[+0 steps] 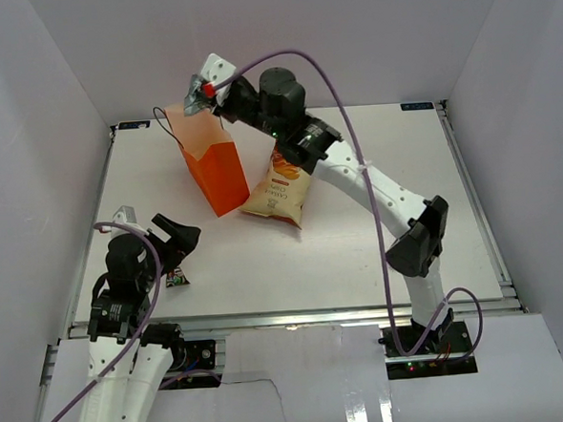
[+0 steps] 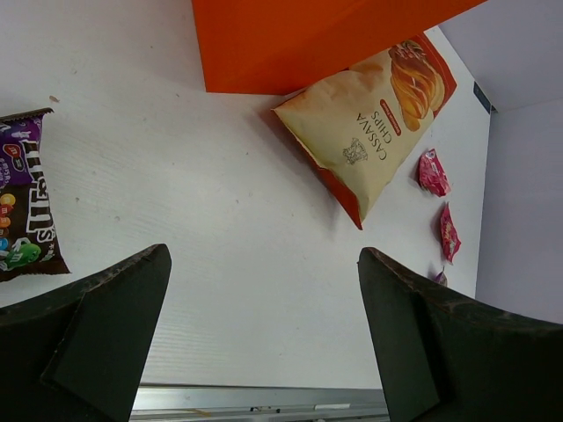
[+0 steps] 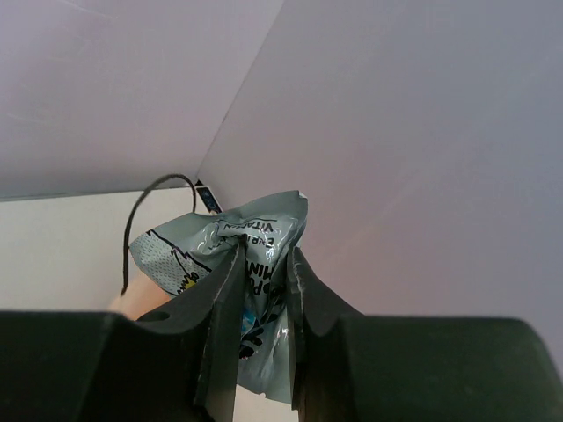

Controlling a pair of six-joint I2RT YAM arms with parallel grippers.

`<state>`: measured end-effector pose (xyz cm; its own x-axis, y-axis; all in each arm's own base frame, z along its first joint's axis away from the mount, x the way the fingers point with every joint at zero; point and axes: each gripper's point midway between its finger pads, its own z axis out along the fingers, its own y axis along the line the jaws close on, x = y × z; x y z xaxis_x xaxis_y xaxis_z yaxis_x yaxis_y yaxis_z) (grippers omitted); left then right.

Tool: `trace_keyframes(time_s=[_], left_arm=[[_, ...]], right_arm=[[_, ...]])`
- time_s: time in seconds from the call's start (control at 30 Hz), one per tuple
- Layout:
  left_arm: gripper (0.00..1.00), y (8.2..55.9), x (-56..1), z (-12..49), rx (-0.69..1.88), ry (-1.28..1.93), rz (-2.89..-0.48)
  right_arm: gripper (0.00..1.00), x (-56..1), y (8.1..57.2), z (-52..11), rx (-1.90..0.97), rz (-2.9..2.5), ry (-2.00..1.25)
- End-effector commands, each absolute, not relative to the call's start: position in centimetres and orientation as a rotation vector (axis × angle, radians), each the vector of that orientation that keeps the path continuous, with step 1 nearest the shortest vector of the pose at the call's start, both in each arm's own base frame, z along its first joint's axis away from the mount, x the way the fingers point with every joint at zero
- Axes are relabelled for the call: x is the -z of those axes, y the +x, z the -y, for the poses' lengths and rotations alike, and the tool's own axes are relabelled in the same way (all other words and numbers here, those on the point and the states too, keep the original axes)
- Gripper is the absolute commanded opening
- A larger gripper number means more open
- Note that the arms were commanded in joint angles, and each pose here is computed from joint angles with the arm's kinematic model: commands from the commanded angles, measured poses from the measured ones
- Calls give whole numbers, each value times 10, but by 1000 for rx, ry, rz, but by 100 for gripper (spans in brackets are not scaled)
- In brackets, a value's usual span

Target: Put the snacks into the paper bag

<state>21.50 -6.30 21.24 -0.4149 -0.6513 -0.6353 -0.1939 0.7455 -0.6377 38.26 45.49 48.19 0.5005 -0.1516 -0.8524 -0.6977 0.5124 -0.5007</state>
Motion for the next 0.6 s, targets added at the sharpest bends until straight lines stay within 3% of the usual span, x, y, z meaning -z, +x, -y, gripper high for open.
trace_keyframes(time_s=[0.0, 0.13, 0.4, 0.57], left_arm=[[98, 208, -213, 65, 615, -656, -1975], [98, 202, -212, 63, 619, -672, -1968], [98, 198, -206, 62, 614, -701, -1985], [98, 201, -196, 45, 505, -818, -1998]], right_arm=[[8, -502, 388, -477, -350, -910, -866], [8, -511, 390, -487, -307, -849, -825], [8, -457, 410, -505, -247, -907, -882], [16, -423, 421, -508, -193, -956, -922]])
